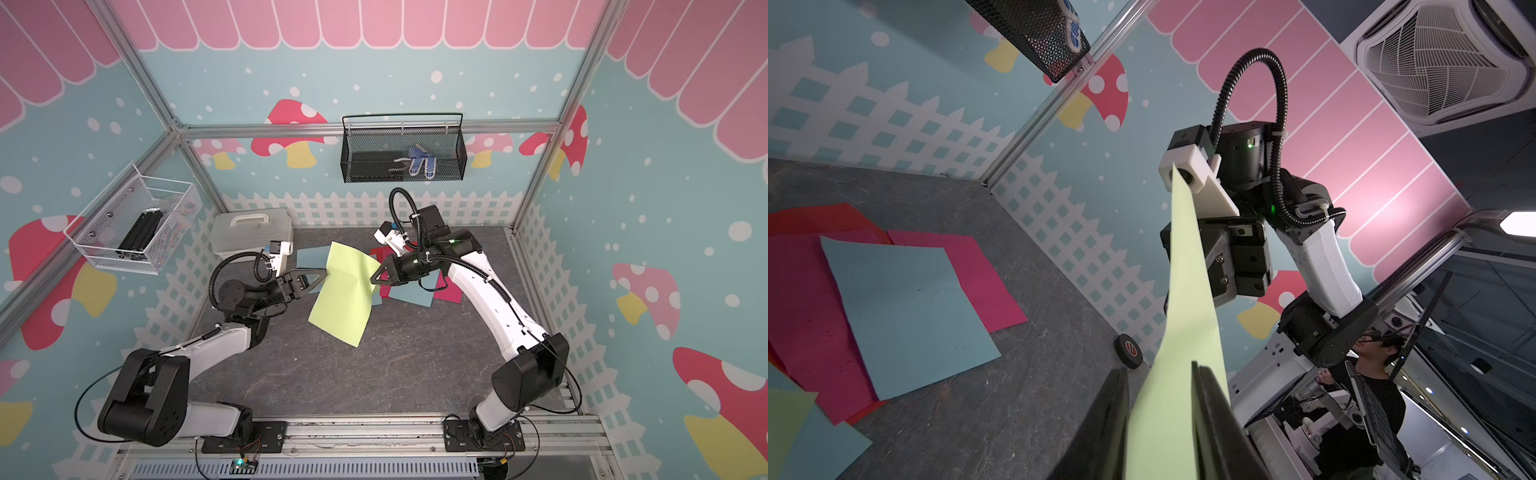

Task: Sort the scattered colored papers by color
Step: Pick up the colored paper from the center of the board, then place the colored paper at the center of the board.

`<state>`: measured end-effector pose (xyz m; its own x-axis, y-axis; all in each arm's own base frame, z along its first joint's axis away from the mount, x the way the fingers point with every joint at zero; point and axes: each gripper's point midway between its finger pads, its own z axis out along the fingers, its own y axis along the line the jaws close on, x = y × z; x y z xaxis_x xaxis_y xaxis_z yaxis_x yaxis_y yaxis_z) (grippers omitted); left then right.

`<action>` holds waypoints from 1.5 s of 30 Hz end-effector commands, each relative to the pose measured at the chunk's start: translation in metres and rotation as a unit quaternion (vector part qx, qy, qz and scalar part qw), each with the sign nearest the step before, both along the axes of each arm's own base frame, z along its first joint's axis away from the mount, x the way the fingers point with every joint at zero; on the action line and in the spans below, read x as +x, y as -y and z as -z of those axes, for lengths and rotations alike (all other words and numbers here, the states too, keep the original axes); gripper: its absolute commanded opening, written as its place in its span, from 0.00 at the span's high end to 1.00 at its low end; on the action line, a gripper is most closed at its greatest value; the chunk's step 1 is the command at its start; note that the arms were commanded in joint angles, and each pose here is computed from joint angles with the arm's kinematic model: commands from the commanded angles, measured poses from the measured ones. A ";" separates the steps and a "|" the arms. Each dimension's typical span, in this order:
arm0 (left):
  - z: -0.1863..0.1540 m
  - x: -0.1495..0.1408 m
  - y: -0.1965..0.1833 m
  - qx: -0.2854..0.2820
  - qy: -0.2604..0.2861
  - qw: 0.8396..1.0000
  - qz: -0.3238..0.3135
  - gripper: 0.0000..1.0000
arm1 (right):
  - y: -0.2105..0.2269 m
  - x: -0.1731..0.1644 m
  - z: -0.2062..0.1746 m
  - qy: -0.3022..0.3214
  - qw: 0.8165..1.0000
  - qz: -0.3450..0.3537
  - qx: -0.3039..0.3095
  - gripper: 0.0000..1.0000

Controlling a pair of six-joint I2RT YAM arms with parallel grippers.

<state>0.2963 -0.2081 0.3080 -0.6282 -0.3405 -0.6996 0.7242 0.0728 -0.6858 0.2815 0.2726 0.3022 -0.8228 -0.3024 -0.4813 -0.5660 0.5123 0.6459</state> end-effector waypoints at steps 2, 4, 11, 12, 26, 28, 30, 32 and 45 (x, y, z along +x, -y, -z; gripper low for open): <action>0.011 -0.008 0.010 0.029 -0.001 1.000 0.010 0.74 | 0.004 0.006 0.001 0.016 1.000 -0.005 -0.019 1.00; 0.017 -0.010 0.014 0.039 -0.013 0.999 0.016 0.75 | 0.003 0.007 -0.001 0.019 1.000 -0.007 -0.019 1.00; 0.023 -0.010 0.018 0.054 -0.018 0.998 0.015 0.82 | -0.001 0.008 -0.006 0.022 1.000 -0.015 -0.012 1.00; 0.023 -0.010 0.018 0.055 -0.018 0.998 0.012 0.85 | -0.001 0.008 -0.005 0.022 1.000 -0.015 -0.013 1.00; 0.024 -0.006 0.012 0.072 -0.022 0.997 -0.019 1.00 | -0.001 0.009 0.000 0.019 1.000 -0.015 -0.018 0.62; 0.026 0.000 0.006 0.075 -0.031 0.996 -0.039 1.00 | 0.001 0.013 0.002 0.024 0.999 -0.005 -0.029 0.46; 0.032 0.007 -0.002 0.086 -0.042 0.993 -0.068 1.00 | 0.004 0.016 0.003 0.029 0.999 0.004 -0.038 0.41; 0.038 0.013 -0.011 0.096 -0.053 0.989 -0.097 1.00 | 0.007 0.018 0.006 0.031 0.998 0.013 -0.049 0.37; 0.087 0.034 -0.044 0.158 -0.164 0.955 -0.192 1.00 | 0.030 0.024 0.042 0.032 0.991 0.061 -0.118 0.27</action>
<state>0.3242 -0.1713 0.2306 -0.6928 -0.3905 -0.6062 0.4109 0.4770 -0.7769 0.3078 0.2490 0.2618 -0.8332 -0.3174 -0.4528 -0.5291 0.6956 0.4860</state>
